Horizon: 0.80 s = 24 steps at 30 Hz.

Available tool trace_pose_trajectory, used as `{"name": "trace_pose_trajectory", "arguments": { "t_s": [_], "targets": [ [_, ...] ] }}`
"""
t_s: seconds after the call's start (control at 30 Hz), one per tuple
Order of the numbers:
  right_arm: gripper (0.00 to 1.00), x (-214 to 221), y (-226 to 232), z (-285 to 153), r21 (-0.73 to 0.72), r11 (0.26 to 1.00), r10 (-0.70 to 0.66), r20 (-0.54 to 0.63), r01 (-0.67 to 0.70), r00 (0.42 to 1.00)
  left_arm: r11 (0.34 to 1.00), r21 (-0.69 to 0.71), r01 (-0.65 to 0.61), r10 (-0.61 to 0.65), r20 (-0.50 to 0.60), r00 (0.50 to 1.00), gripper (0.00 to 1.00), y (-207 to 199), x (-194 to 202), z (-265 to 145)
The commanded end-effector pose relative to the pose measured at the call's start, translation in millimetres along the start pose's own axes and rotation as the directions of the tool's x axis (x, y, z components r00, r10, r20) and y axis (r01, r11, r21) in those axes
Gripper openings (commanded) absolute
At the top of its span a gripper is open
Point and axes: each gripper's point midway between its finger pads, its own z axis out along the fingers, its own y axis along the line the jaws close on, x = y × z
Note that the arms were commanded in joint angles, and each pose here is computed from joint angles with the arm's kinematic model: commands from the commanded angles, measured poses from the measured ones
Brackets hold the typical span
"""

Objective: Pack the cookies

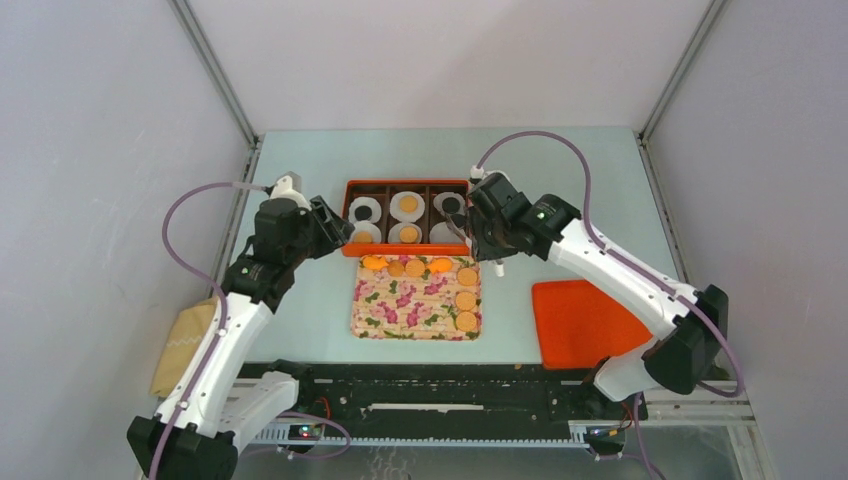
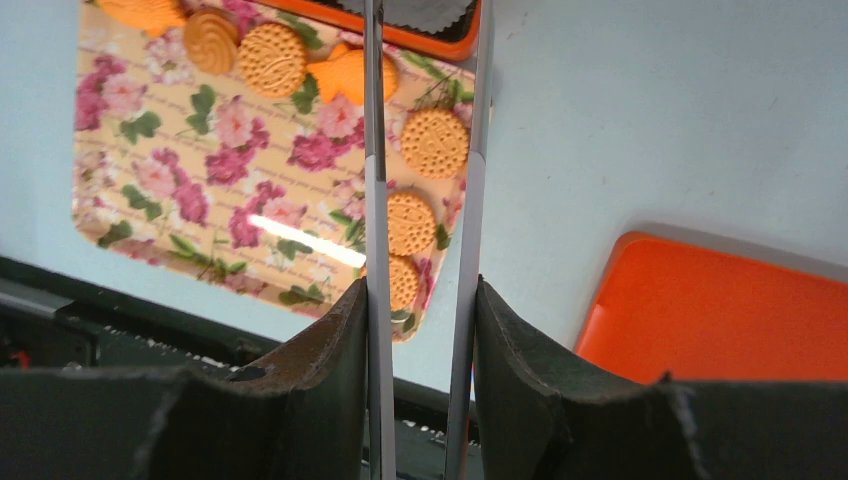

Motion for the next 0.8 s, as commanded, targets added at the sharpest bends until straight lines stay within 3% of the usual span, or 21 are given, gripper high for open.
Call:
{"name": "trace_pose_trajectory", "arguments": {
  "t_s": [0.0,0.3,0.37,0.6,0.77],
  "targets": [
    [0.13,-31.4,-0.3,11.1,-0.003,0.999,-0.039,0.065,0.039,0.997,1.0,-0.002,-0.003,0.003,0.048,0.999,0.54,-5.4,-18.6,-3.1],
    [0.13,-30.9,2.7,28.5,-0.012,0.999,-0.051,0.032,0.051,0.998,1.0,-0.018,-0.008,0.009,0.029,1.0,0.54,-1.5,-14.4,3.2],
    [0.19,-27.9,1.3,33.3,-0.001,0.999,-0.054,0.021,0.054,0.998,1.0,-0.018,-0.009,0.009,0.029,1.0,0.54,-1.3,-14.3,3.4],
    [0.5,-22.5,1.2,44.4,0.013,0.999,-0.04,-0.008,0.04,0.999,1.0,-0.007,-0.018,0.018,0.012,1.0,0.55,-2.0,-10.1,5.9],
    [0.54,-25.1,1.1,40.1,0.009,0.999,-0.034,0.008,0.034,0.999,1.0,-0.001,-0.022,0.022,0.002,1.0,0.57,-2.7,-8.4,6.6]
  ]
}}
